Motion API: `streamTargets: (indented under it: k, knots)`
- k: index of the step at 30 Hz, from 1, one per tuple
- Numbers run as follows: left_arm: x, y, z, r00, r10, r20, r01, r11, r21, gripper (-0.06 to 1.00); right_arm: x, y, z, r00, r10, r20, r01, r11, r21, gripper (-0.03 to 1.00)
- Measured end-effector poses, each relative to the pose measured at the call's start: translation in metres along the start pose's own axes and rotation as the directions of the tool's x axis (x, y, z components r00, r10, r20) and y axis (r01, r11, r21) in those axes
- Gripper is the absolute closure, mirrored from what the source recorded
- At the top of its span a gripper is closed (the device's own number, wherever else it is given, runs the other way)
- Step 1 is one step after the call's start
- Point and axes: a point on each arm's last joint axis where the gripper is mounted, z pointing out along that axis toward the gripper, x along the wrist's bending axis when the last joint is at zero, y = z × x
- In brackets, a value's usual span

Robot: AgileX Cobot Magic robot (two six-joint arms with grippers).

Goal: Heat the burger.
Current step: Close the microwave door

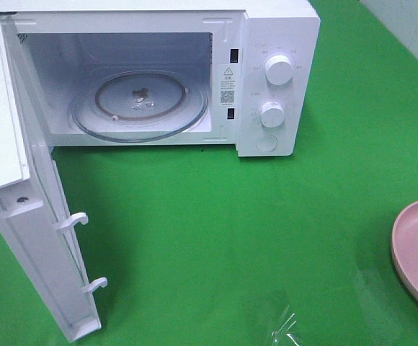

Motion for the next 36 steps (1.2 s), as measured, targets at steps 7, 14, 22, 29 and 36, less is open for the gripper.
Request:
streamTargets:
  k: [7, 14, 22, 29, 36]
  knots:
    - [0.0, 0.0, 0.0, 1.0, 0.0, 0.0, 0.0, 1.0, 0.0, -0.05, -0.016, -0.019, -0.022, 0.991, 0.118, 0.062, -0.106, 0.98, -0.166, 0.2]
    - [0.0, 0.0, 0.0, 1.0, 0.0, 0.0, 0.0, 1.0, 0.0, -0.05, -0.019, -0.032, -0.038, 0.981, 0.151, 0.126, -0.112, 0.956, -0.273, 0.2]
    - [0.0, 0.0, 0.0, 1.0, 0.0, 0.0, 0.0, 1.0, 0.0, -0.05, -0.019, -0.047, -0.052, 0.952, 0.237, 0.195, -0.148, 0.911, -0.386, 0.2]
    - [0.0, 0.0, 0.0, 1.0, 0.0, 0.0, 0.0, 1.0, 0.0, -0.05, -0.016, -0.059, -0.064, 0.92, 0.308, 0.241, -0.162, 0.862, -0.481, 0.2]
    - [0.0, 0.0, 0.0, 1.0, 0.0, 0.0, 0.0, 1.0, 0.0, -0.05, -0.016, -0.06, -0.064, 0.912, 0.323, 0.253, -0.169, 0.858, -0.485, 0.2]
